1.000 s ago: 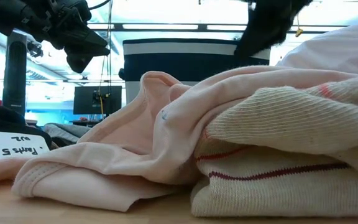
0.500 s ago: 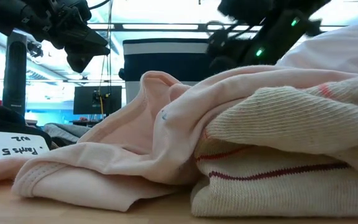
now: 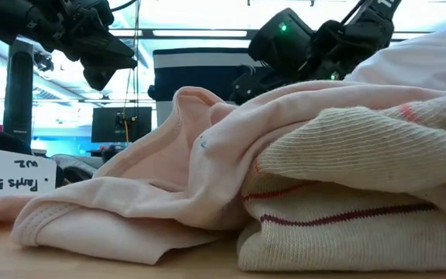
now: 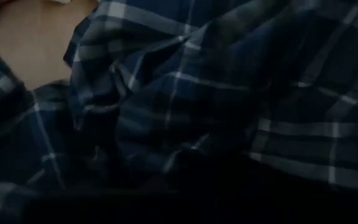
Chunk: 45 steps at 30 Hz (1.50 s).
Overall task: Sort clothes
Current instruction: Put the blue checkered shirt into the blue laundry bin
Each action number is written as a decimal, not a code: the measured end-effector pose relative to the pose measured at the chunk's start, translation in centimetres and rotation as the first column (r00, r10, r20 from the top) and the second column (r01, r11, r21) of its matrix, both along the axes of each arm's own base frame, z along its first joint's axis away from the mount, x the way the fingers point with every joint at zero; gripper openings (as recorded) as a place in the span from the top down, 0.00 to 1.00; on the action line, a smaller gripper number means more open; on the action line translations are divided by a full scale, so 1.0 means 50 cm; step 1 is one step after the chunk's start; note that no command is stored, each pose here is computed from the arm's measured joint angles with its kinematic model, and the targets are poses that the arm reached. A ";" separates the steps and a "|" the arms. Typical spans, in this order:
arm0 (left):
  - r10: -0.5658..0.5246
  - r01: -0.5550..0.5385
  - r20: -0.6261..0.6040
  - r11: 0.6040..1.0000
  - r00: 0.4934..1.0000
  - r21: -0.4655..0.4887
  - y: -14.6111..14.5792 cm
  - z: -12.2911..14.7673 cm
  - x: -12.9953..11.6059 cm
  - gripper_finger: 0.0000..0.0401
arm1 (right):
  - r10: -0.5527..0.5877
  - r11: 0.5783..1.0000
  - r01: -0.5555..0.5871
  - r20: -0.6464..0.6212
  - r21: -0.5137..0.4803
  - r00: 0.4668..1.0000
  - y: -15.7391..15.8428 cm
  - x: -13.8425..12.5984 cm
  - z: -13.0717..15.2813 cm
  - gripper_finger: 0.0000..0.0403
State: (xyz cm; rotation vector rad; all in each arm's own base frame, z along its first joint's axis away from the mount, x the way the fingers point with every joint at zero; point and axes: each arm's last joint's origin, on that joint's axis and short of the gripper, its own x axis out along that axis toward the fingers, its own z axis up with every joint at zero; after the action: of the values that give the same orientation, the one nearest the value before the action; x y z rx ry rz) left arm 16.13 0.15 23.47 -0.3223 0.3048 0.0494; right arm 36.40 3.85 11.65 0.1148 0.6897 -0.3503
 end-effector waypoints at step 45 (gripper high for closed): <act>-0.005 0.004 0.022 1.000 1.000 0.017 0.000 0.004 0.001 0.74 | 0.180 0.668 0.481 0.750 -0.569 0.636 -0.143 -0.165 0.971 0.99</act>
State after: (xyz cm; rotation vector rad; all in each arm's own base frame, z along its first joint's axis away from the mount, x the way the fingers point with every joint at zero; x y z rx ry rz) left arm 16.19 0.15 23.68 -0.3054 0.2829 0.0438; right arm 28.14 -3.30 60.20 -0.4547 -0.3822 -0.6924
